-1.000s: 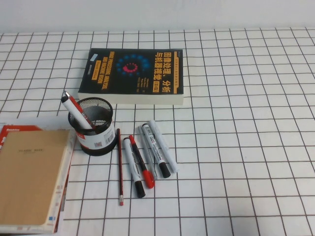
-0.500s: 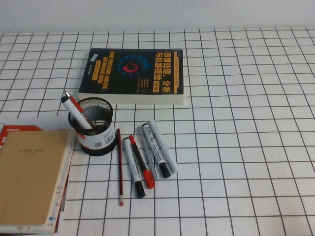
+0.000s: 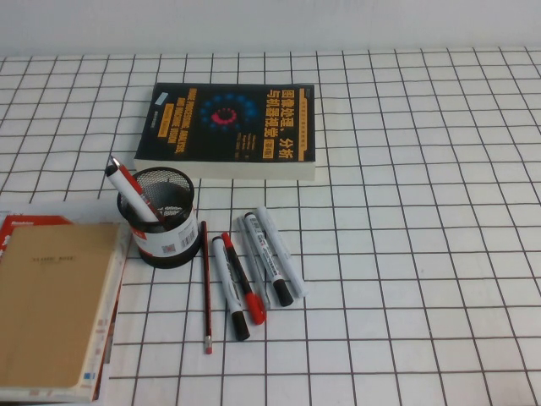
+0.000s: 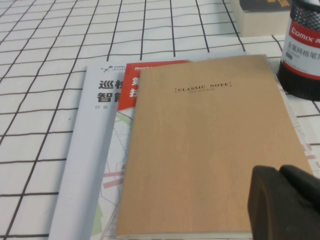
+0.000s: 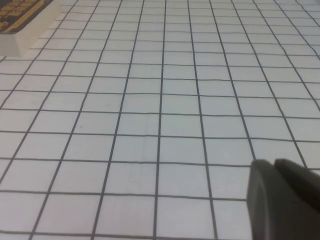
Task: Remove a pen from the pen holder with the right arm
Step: 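Take a marker out of the pen holder and lay it on the table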
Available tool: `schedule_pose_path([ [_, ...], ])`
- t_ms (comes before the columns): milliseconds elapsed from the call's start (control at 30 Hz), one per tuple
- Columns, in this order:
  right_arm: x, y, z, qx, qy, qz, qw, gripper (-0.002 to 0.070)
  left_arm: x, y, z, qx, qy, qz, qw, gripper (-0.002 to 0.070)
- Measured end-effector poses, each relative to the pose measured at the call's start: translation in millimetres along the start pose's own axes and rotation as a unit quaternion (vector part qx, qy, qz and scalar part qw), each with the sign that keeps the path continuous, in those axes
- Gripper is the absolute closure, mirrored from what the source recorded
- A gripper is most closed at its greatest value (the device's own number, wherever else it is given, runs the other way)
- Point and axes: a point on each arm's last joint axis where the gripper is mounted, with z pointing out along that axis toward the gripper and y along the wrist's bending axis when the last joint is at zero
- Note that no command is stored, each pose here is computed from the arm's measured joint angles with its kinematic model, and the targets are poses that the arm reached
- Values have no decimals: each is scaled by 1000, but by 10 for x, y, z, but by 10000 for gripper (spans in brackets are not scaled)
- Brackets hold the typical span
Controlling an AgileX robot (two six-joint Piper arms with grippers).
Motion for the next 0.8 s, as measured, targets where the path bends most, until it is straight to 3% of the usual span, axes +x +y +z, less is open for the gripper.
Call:
schedule_pose_path([
  [800,20,3,0,-1,11,-1,1000,692,0,0,0,0,0,0,1000,679],
])
